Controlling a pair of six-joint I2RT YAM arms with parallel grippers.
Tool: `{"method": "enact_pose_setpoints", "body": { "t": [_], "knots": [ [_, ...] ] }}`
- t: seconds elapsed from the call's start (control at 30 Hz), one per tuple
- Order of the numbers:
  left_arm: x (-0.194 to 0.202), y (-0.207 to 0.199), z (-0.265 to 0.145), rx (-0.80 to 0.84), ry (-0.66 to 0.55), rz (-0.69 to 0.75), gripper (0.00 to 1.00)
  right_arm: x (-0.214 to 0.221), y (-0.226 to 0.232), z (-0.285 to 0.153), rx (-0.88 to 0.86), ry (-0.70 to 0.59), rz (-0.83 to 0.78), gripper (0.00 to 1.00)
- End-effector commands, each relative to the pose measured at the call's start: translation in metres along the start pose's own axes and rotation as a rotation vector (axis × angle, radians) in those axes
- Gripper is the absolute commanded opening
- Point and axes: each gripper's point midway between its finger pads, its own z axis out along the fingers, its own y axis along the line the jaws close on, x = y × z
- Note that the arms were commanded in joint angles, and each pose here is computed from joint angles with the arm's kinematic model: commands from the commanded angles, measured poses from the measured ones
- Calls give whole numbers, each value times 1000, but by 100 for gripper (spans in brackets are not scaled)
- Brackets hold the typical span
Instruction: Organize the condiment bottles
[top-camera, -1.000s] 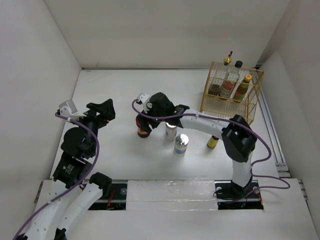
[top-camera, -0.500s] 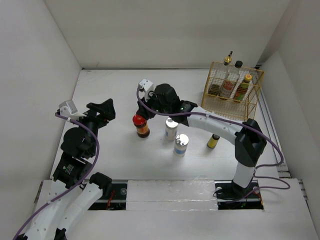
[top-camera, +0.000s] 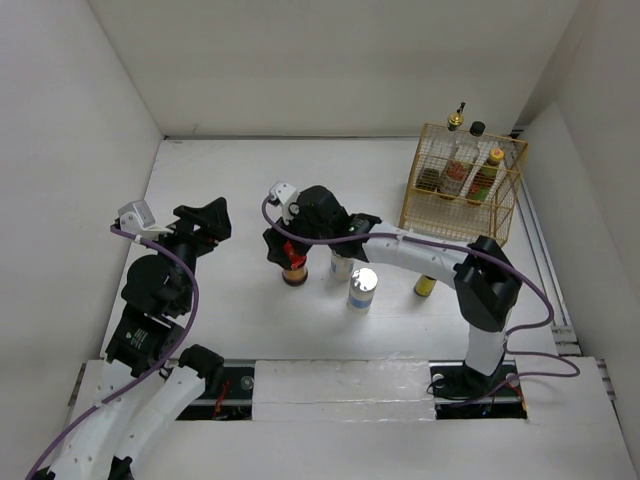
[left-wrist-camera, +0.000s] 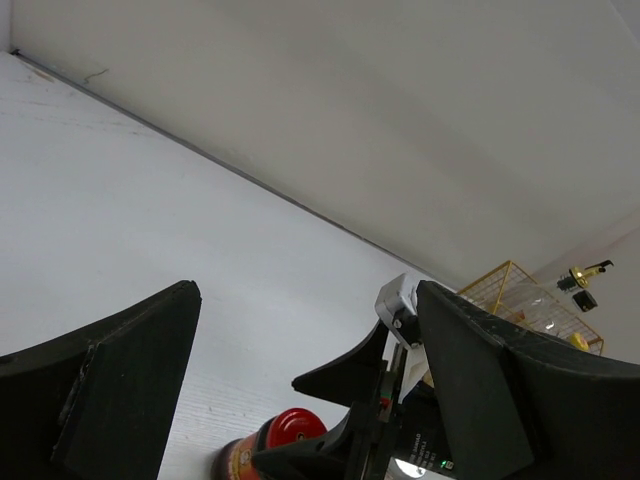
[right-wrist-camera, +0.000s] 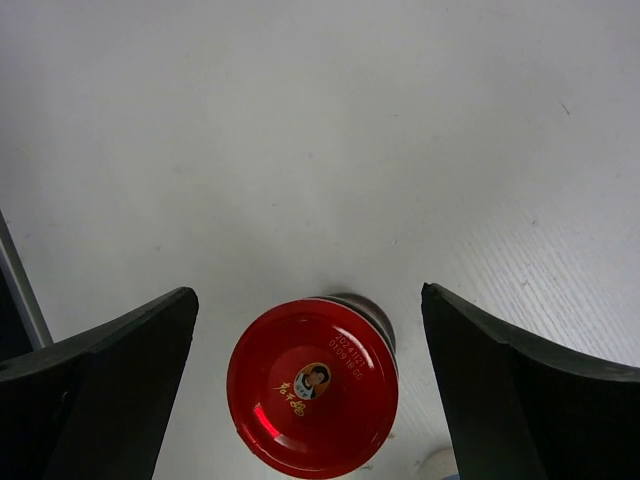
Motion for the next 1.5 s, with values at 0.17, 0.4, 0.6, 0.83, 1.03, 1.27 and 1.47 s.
{"method": "enact_pose_setpoints", "body": {
  "t": [0.17,0.4,0.6,0.83,1.03,1.27,1.47],
  "knots": [
    [-8,-9,2,34,-26,-7,85,4,10,-18,43,17,-25,99],
    [-7,-10,1,43,-21,-7,85,20,6,-11,74,28,-11,87],
    [-7,-10,1,43,-21,-7,85,-9,11,-21,68,-38,-9,47],
    [-6,-12,1,50,-16,-7,85,-157,12,-134,155,-488,-70,47],
    [-9,-12,-1,56,-24,-12,85,-201,-74,-232,372,-676,-31,43],
    [-9,-12,-1,56,-24,-12,85,-163,-182,-312,680,-692,91,42],
    [-6,-12,1,51,-17,-8,85,-150,-230,-356,777,-694,119,41]
  ]
}}
